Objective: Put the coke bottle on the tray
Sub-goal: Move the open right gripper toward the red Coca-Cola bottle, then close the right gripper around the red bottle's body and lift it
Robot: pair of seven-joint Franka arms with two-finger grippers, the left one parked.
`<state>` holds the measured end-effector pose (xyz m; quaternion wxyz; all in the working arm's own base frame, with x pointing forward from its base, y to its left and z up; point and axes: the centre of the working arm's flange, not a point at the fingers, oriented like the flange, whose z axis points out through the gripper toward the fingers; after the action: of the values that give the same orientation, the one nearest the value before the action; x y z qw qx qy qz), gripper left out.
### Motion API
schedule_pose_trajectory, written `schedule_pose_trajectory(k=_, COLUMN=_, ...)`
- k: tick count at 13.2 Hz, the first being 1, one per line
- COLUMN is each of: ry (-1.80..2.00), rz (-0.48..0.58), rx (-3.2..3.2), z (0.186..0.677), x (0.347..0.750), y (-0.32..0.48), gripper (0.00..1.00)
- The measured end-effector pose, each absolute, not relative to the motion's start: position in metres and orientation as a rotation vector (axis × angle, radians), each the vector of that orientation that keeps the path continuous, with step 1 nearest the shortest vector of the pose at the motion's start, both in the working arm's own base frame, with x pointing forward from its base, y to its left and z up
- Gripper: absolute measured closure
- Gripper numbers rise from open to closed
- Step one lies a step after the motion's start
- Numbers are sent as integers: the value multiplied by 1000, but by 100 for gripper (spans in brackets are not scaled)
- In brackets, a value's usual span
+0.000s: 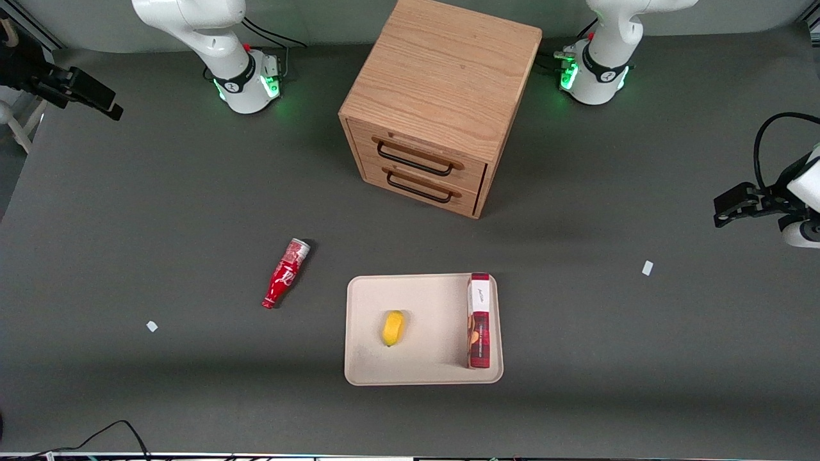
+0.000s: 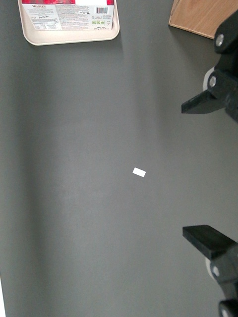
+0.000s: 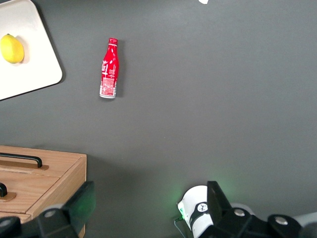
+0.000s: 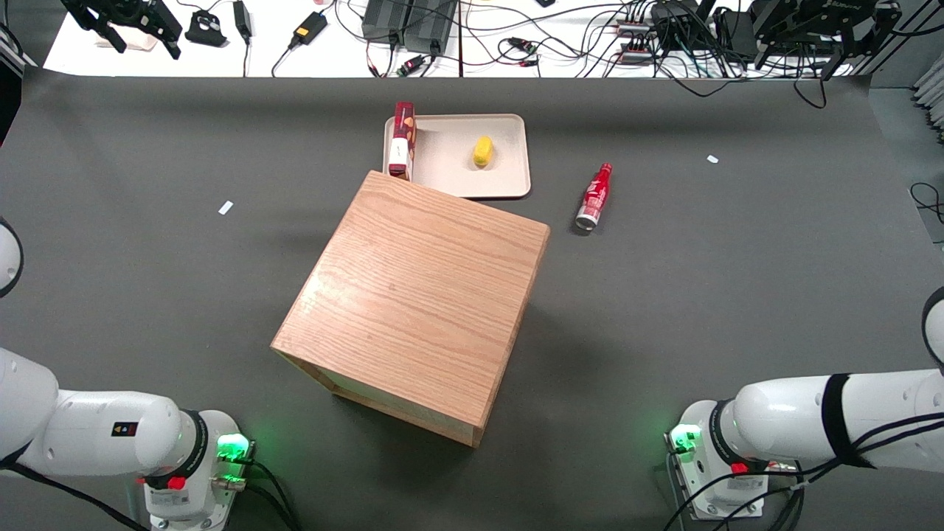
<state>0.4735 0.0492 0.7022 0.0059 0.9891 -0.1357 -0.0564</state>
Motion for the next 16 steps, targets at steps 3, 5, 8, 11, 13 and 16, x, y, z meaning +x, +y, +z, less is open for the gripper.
schedule_pose_trajectory(k=3, ry=-430, rz=-177, rx=3095, z=701, x=475, y=49, gripper=0)
schedule_pose_trajectory(k=5, ry=-429, rz=-198, rx=3091, z=700, x=473, y=48, gripper=0)
schedule_pose_trajectory(k=8, ry=-406, rz=-201, rx=3094, z=699, x=475, y=56, gripper=0)
schedule_pose_trajectory(k=11, ry=-444, rz=-222, rx=3116, z=680, x=508, y=99, gripper=0)
schedule_pose_trajectory(k=13, ry=-560, rz=-254, rx=3126, z=627, x=556, y=132, gripper=0)
schedule_pose_trajectory(k=16, ry=-772, rz=-357, rx=3086, z=484, x=619, y=162, gripper=0)
